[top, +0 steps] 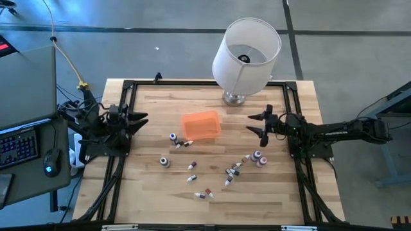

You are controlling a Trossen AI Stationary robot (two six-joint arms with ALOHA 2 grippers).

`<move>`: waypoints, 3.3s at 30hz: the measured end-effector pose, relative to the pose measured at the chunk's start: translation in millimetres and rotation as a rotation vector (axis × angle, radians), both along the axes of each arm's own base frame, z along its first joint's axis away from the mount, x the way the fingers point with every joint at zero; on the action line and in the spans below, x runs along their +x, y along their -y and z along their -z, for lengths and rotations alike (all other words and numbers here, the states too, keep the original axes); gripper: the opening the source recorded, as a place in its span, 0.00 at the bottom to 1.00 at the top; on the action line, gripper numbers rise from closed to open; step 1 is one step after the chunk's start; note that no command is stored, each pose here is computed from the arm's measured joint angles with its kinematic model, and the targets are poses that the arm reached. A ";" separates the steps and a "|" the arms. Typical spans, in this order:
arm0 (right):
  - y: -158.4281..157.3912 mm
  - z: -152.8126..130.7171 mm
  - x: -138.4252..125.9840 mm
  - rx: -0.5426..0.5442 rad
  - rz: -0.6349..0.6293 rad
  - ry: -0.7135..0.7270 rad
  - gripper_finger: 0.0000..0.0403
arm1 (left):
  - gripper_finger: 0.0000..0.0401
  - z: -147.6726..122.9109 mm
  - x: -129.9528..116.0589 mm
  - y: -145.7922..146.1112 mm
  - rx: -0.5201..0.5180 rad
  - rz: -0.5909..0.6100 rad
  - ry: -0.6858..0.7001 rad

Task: Pick & Place food coloring
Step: Put the large purple food coloring bottle into the orange bin

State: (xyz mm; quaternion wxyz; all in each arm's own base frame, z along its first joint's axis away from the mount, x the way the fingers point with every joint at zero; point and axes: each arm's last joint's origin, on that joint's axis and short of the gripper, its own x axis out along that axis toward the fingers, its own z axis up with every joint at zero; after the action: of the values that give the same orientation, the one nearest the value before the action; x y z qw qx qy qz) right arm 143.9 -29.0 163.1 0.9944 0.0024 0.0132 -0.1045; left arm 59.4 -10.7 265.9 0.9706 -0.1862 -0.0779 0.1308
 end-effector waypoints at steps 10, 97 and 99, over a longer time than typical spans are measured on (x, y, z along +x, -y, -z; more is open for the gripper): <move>-11.6 -67.2 27.0 -0.014 -0.197 -0.209 0.59 | 0.39 -7.0 14.8 10.0 0.114 0.037 -0.007; -14.1 -108.6 225.1 -0.077 0.142 -1.096 0.28 | 0.39 -10.5 58.9 35.4 0.144 -0.004 -0.012; -6.9 -100.9 234.1 -0.066 0.143 -1.146 0.28 | 0.39 -10.5 58.9 35.4 0.139 -0.004 -0.011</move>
State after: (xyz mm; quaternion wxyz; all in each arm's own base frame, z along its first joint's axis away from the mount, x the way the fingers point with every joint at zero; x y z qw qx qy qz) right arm 377.9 -22.1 264.1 0.8184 -0.0847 0.5464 -0.1565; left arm 118.4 -46.2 276.4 0.9814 -0.1172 -0.0820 0.1279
